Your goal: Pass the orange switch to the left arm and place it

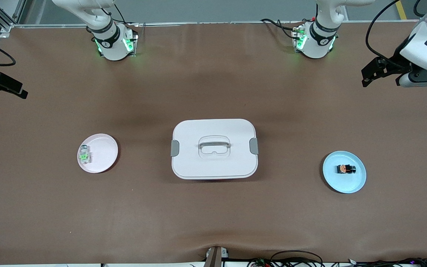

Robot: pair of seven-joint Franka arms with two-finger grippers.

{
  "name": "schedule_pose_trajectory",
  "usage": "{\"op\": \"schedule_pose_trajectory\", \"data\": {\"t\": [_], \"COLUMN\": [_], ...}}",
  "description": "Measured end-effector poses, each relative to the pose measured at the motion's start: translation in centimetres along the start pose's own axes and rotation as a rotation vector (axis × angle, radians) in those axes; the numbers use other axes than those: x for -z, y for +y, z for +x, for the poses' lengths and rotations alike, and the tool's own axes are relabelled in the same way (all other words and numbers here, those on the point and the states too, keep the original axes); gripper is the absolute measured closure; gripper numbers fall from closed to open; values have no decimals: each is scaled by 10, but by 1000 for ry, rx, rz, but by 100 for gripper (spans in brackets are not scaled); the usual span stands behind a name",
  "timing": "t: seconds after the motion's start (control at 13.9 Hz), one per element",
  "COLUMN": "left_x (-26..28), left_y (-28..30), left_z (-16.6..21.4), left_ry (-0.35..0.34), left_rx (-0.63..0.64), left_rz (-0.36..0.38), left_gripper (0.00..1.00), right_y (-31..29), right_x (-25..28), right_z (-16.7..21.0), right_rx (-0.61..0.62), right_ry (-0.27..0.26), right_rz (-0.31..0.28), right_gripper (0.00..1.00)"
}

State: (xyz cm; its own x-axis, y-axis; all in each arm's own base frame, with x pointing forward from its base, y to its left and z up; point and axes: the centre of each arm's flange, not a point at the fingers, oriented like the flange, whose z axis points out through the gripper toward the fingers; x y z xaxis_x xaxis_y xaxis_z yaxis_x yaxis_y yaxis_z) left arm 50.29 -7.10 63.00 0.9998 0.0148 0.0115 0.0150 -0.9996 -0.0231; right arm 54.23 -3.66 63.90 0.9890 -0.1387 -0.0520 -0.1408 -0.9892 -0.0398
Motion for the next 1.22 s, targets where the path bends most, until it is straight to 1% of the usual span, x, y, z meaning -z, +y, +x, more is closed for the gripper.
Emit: {"op": "schedule_pose_trajectory", "data": {"t": [0.22,0.43,0.72,0.93,1.22], "left_x": [0,0,4,10,12], "left_y": [0,0,-13,-19,-17], "left_z": [0,0,-3,-5,-5], "left_ry": [1,0,-16,-13,-10], "left_rx": [-4,-33,-55,-58,-59], "left_rz": [0,0,2,1,-17], "left_gripper": [0,0,0,0,0], "right_y": [0,0,0,0,0], "right_x": [-2,-2,-4,-4,-2], "right_z": [1,1,-2,-3,1], "right_rx": [0,1,0,0,0], "right_ry": [2,7,9,12,41], "right_rz": [1,2,3,4,6], "right_gripper": [0,0,0,0,0]}}
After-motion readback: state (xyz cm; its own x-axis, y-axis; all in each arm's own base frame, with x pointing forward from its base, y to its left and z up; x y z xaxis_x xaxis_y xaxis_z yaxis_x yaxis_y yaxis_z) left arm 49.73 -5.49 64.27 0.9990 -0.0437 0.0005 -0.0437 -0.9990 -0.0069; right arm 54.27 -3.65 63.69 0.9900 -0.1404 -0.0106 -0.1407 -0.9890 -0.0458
